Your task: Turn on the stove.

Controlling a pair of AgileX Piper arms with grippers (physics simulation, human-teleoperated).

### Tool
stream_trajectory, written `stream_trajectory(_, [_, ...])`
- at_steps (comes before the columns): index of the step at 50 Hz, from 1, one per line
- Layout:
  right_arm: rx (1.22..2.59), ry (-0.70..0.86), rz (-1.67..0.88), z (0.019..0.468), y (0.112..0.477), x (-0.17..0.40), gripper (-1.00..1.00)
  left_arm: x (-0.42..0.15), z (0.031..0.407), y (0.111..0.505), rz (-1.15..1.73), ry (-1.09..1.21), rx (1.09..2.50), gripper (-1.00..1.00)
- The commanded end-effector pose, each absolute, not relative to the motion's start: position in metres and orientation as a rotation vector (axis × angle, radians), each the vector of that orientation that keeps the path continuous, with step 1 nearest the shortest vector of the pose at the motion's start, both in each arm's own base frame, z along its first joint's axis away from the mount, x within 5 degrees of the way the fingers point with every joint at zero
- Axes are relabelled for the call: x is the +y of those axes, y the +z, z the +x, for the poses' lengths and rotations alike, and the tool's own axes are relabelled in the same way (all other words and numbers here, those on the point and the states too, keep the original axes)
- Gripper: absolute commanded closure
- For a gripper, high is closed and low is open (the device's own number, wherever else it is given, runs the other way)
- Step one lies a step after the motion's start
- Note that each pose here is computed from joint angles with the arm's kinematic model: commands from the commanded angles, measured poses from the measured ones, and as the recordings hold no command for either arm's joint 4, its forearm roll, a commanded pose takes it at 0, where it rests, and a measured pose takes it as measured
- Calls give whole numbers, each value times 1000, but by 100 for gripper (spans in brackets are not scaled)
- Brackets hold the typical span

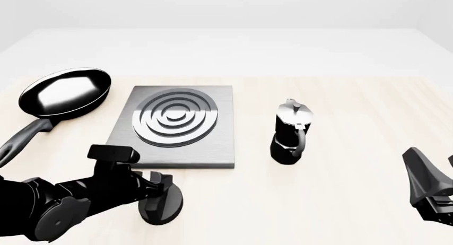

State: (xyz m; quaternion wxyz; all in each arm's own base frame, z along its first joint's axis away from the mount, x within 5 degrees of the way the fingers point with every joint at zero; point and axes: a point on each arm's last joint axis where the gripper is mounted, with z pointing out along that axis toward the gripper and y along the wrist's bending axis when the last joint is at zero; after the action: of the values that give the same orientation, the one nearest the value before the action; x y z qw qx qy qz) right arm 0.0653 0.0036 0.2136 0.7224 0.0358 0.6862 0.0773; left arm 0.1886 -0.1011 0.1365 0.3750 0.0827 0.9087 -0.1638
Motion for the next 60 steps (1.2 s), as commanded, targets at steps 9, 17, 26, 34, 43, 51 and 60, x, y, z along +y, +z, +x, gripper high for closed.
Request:
stream_trajectory(9, [1518,176,78,67,214,4,-100,-82,196,142,124,-355,2305,-100])
stream_trajectory(17, [1519,176,77,67,214,4,-100,-81,196,141,115,-354,2308,-100])
stream_trajectory(26, [1518,177,77,67,214,4,-100,-79,195,140,109,-348,2308,-100])
stream_trajectory(34, [1517,176,75,67,214,4,-100,-79,192,150,120,-357,2288,-100])
stream_trajectory(43, [1516,172,70,68,214,4,-100,-65,184,181,106,-325,2212,-100])
stream_trajectory(51, [1517,174,66,67,214,4,-100,-50,169,202,114,-279,2129,-100])
stream_trajectory(60, [1515,176,63,66,214,5,-100,-41,151,221,122,-253,2057,-100])
